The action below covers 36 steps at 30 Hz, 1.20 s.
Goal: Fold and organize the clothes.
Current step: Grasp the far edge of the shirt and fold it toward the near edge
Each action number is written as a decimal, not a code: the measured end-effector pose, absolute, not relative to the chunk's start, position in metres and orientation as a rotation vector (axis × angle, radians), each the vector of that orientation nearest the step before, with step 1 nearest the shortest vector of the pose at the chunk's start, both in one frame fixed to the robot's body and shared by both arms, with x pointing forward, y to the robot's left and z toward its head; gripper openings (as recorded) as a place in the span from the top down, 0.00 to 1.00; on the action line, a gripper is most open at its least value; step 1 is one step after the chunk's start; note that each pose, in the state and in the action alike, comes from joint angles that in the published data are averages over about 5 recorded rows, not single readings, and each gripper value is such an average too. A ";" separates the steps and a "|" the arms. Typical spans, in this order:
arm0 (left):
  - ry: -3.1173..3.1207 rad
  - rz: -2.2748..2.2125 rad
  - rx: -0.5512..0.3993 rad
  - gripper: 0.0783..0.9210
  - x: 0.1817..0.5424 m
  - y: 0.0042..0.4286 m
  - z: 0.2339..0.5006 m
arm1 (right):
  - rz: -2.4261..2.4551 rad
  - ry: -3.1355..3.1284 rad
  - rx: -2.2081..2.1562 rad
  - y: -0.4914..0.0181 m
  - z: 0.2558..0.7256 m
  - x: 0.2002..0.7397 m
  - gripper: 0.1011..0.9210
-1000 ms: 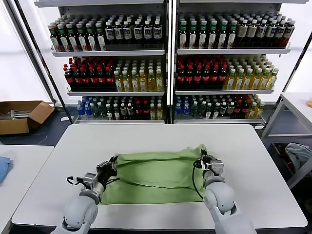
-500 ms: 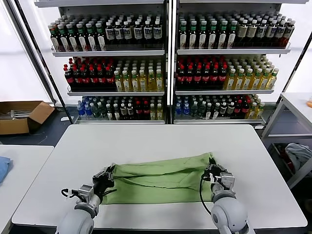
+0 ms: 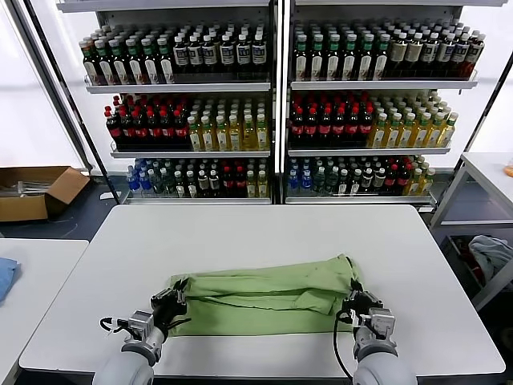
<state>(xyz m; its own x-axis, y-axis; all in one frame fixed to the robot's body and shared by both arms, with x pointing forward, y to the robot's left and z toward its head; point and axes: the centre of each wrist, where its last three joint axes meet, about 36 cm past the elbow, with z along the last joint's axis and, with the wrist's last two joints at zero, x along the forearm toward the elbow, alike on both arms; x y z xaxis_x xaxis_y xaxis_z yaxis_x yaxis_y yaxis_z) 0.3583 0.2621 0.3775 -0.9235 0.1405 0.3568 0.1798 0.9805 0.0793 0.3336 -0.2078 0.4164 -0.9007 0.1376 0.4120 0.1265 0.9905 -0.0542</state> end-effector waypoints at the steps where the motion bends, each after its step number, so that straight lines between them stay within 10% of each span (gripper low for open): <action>1: -2.769 -0.159 -0.232 0.99 0.358 0.263 0.377 | 0.039 -2.703 -0.189 -0.207 0.415 0.332 0.99; 16: -2.773 -0.197 -0.258 0.92 0.350 0.258 0.376 | 0.079 -2.672 -0.189 -0.197 0.391 0.321 0.96; 36: -2.817 -0.230 -0.147 0.24 0.345 0.253 0.395 | 0.046 -2.868 -0.197 -0.203 0.438 0.319 0.27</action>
